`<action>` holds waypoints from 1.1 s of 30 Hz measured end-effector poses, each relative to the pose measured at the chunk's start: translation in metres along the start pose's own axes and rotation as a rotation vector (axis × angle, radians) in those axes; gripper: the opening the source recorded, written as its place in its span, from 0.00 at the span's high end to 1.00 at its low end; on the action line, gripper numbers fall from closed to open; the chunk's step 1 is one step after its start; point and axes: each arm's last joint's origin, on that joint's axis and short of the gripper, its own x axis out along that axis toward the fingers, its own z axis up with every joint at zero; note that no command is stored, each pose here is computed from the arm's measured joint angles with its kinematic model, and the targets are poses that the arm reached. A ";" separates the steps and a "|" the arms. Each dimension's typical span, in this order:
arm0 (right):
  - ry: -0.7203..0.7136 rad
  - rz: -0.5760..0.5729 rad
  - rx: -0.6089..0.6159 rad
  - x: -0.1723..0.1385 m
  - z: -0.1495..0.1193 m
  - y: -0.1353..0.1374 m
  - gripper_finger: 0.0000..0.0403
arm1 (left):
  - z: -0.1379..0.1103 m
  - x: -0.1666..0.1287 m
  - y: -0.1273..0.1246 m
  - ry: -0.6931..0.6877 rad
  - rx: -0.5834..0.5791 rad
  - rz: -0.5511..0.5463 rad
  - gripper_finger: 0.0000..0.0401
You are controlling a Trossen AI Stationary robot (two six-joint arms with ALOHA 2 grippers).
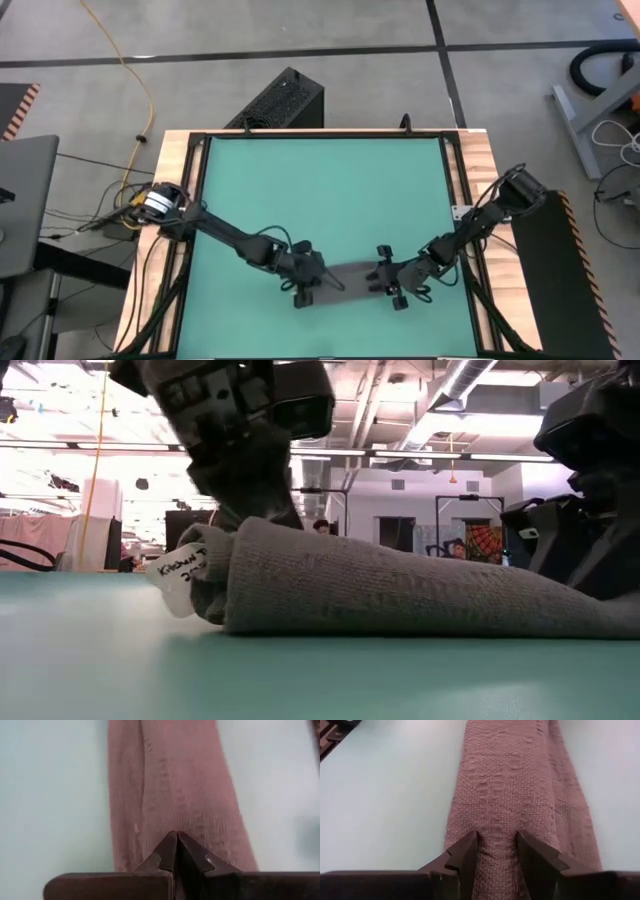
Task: Roll towel
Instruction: Roll the gray towel
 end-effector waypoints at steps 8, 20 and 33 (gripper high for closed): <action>-0.030 -0.005 0.066 -0.008 0.009 -0.006 0.59 | -0.039 0.001 0.004 -0.104 -0.090 -0.025 1.00; -0.128 0.020 0.269 -0.020 0.029 -0.016 0.59 | -0.090 -0.003 0.031 -0.222 -0.228 -0.039 1.00; -0.310 0.119 0.394 -0.046 0.075 -0.005 0.59 | -0.069 -0.059 0.030 -0.252 -0.113 0.078 1.00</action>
